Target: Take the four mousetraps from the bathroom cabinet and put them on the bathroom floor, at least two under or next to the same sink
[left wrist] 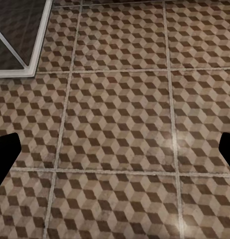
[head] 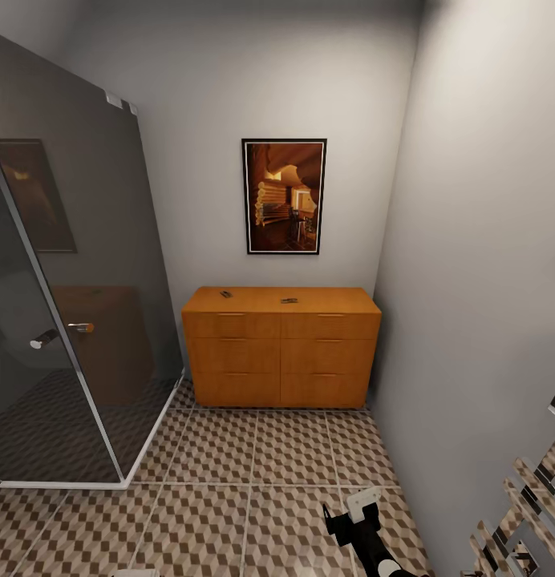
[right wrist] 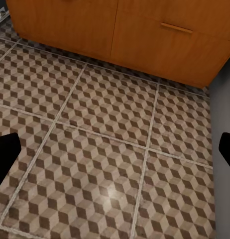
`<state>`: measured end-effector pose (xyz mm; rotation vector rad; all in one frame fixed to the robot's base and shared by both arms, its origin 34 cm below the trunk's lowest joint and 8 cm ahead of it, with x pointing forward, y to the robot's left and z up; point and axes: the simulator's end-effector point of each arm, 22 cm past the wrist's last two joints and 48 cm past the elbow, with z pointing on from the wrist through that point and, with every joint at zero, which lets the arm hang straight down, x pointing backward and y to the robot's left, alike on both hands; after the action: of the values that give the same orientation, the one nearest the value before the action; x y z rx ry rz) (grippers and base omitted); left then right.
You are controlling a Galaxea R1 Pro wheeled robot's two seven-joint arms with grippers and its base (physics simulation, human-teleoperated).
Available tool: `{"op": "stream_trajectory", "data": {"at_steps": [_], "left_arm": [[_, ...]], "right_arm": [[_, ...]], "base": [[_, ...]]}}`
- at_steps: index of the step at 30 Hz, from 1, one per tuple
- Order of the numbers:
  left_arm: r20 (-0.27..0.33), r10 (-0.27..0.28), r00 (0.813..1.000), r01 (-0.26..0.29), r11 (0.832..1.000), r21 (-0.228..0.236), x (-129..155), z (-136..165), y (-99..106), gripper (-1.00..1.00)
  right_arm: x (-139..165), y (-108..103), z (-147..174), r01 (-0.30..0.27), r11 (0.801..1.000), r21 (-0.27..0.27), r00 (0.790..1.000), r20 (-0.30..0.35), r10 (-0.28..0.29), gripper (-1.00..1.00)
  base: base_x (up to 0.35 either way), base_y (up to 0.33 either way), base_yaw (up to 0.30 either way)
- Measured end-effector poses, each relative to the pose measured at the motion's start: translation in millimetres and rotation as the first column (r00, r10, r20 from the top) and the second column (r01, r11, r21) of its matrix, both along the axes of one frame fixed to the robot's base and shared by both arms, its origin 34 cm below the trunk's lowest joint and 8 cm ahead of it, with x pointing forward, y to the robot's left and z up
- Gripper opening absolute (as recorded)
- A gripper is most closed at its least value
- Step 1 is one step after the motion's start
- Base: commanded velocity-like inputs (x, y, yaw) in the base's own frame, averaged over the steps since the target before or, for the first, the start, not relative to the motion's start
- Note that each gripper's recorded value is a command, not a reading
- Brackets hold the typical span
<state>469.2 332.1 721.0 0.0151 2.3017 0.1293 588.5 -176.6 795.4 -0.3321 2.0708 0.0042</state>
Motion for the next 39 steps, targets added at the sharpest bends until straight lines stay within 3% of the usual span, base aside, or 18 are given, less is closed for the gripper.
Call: {"op": "stream_trajectory", "data": {"at_steps": [39], "left_arm": [[0.000, 0.000, 1.000, 0.000, 1.000, 0.000, 0.0, 0.0, 0.0, 1.00]], "right_arm": [[0.0, -0.2, 0.0, 0.000, 1.000, 0.000, 1.000, 0.000, 0.000, 1.00]], "base": [[0.000, 0.000, 0.000]]}}
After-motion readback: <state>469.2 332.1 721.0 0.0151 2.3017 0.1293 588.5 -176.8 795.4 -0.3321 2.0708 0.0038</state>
